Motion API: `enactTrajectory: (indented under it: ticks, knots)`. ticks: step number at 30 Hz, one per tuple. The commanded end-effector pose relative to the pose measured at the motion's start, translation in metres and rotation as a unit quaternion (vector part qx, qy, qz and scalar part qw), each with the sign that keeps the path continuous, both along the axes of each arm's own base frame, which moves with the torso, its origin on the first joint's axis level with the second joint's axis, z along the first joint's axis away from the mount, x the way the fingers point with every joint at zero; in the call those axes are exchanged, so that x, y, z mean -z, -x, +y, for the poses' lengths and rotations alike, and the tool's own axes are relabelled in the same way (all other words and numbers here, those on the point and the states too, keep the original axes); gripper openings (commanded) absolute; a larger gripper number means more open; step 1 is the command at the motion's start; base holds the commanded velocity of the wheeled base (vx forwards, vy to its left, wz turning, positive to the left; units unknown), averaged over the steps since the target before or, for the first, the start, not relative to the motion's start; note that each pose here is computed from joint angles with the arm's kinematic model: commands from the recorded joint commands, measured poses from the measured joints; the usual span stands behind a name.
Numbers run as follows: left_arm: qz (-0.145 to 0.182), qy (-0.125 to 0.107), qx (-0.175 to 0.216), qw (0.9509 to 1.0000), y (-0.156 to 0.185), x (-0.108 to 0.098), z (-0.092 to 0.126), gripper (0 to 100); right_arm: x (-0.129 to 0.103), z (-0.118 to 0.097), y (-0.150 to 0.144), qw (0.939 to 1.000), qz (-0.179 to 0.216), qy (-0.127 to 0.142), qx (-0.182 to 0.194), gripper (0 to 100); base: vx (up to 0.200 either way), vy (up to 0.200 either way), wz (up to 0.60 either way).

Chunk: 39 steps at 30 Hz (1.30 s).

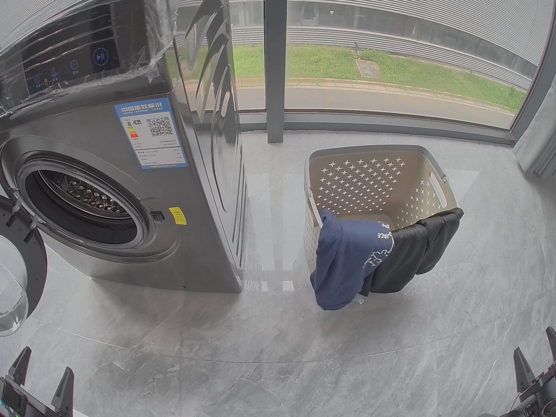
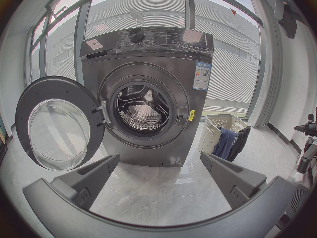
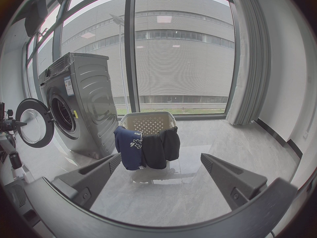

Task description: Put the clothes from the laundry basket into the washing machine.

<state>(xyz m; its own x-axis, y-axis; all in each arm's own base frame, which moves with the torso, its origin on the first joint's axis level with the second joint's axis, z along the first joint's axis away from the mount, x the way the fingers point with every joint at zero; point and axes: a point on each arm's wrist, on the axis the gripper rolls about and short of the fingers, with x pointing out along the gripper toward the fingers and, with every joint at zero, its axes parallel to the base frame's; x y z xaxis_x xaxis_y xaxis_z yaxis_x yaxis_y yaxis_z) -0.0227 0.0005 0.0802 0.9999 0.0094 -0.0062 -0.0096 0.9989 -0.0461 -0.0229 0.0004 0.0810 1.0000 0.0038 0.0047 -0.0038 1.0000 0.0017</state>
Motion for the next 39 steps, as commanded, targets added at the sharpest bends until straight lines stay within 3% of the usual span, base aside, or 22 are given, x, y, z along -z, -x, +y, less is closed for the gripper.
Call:
enactTrajectory:
  ticks: [1,11,23,32,39]
  knots:
    - [0.002,0.0,-0.001,1.0,-0.0002,0.0044,0.0,100,0.0052,0.0,-0.0002,1.0,0.002,0.0,0.0,100,0.0,-0.2,0.0]
    - [0.002,0.001,-0.001,1.0,-0.0002,0.0044,0.0,100,0.0052,0.0,-0.0002,1.0,0.002,0.0,0.0,100,0.0,-0.2,0.0]
    - [0.001,0.0,-0.001,1.0,0.0,0.0039,0.0,100,0.0052,0.0001,-0.0003,1.0,0.002,0.002,-0.003,100,0.0,0.0,0.0]
    - [0.001,0.001,-0.001,1.0,0.0,0.0039,0.0,100,0.0052,0.0001,-0.0002,1.0,0.002,0.002,-0.003,100,0.0,0.0,-0.4]
    - [0.001,0.0,-0.001,1.0,0.0,0.0039,0.0,100,0.0052,0.0001,-0.0002,1.0,0.002,0.002,-0.003,100,0.0,-0.171,0.0]
